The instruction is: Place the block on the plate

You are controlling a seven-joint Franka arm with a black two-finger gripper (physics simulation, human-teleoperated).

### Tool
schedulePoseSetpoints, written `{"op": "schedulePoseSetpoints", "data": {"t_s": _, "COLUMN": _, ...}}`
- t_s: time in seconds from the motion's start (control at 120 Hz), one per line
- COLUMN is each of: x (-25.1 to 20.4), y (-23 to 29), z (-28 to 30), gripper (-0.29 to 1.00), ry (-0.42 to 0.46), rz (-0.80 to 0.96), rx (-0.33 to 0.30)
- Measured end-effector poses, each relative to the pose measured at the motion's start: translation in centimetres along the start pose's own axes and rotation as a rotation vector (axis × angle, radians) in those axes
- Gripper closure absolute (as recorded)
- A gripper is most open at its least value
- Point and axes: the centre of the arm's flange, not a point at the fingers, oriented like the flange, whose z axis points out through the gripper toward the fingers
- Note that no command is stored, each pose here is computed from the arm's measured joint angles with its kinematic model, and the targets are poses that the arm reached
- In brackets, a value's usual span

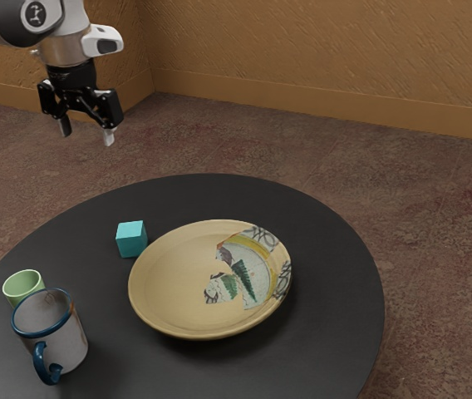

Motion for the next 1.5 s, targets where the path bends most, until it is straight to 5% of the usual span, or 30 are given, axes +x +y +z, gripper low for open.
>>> {"op": "schedulePoseSetpoints", "data": {"t_s": 0.242, "x": 0.5, "y": -0.1, "z": 1.2, "gripper": 0.00, "ry": -0.023, "rz": -0.027, "rx": 0.005}}
{"op": "schedulePoseSetpoints", "data": {"t_s": 0.633, "x": 3.1, "y": -2.5, "z": 19.2, "gripper": 0.00, "ry": -0.192, "rz": -0.177, "rx": 0.006}}
{"op": "schedulePoseSetpoints", "data": {"t_s": 1.083, "x": 10.3, "y": -3.9, "z": 28.6, "gripper": 0.00, "ry": -0.104, "rz": -0.407, "rx": -0.010}}
{"op": "schedulePoseSetpoints", "data": {"t_s": 1.5, "x": 12.4, "y": -6.0, "z": 32.2, "gripper": 0.00, "ry": -0.088, "rz": -0.479, "rx": 0.000}}
